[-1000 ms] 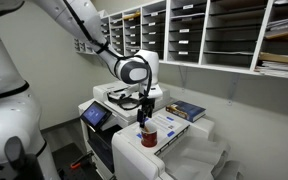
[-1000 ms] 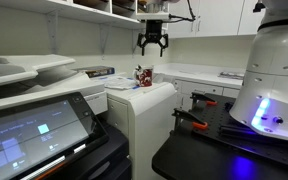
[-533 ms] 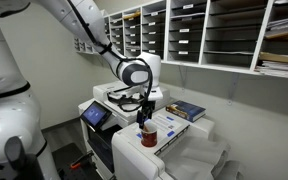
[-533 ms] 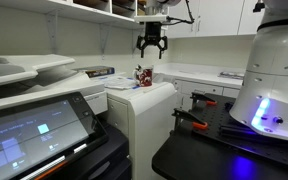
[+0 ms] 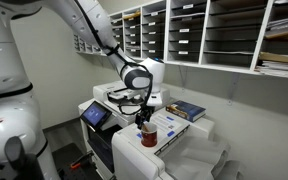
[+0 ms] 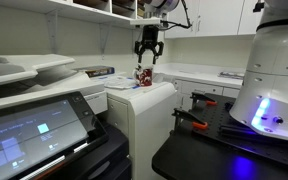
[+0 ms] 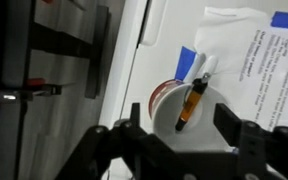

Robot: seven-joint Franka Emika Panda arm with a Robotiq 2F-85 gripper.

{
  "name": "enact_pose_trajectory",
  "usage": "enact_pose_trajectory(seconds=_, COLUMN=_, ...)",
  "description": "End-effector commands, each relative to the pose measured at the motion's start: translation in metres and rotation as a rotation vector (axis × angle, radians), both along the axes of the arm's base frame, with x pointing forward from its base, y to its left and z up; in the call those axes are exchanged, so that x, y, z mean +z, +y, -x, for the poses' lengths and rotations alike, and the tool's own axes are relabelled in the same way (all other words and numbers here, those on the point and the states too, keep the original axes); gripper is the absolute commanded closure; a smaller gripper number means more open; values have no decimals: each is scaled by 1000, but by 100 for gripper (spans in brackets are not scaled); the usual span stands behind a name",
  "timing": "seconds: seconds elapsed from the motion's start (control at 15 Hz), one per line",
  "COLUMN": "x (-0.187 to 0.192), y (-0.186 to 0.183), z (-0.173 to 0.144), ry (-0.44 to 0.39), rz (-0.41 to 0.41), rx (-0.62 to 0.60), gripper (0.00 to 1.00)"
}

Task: Pick up the pen and put it down

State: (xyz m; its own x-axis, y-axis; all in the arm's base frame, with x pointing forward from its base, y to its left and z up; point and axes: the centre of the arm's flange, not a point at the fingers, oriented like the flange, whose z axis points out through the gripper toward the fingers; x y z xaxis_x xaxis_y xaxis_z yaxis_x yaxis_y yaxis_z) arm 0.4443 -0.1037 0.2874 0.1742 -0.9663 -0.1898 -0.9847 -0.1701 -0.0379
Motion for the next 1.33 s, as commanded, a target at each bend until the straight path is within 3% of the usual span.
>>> enact_pose_trajectory(seconds=0.0, x=-9, y=-8, z=-20, ry=23, rz=-78, rx=-23, gripper=50)
enact_pose_trajectory(seconds=0.07, x=-11, y=-10, z=-24, ry=26, rz=-90, rx=-31, gripper=45)
enact_pose_trajectory(seconds=0.13, x=-14, y=-13, z=-28, ry=29, rz=-97, rx=-42, gripper=55)
enact_pose_trajectory(seconds=0.2, x=-16, y=-16, z=-32, ry=34, rz=-106, rx=-51, gripper=59)
enact_pose_trajectory(seconds=0.67, x=-43, y=-24, z=-44, ry=128, rz=-170, rx=-66, gripper=46)
enact_pose_trajectory(seconds=0.73, x=-46, y=-27, z=-45, ry=138, rz=-177, rx=-71, gripper=52)
enact_pose_trajectory(seconds=0.8, x=-48, y=-29, z=-45, ry=148, rz=-187, rx=-73, gripper=74)
enact_pose_trajectory(seconds=0.93, x=-46, y=-34, z=-45, ry=151, rz=-198, rx=-74, gripper=78)
enact_pose_trajectory(seconds=1.13, x=-25, y=-42, z=-46, ry=136, rz=-250, rx=-46, gripper=100)
enact_pose_trajectory(seconds=1.27, x=-7, y=-44, z=-46, ry=123, rz=-287, rx=-11, gripper=100)
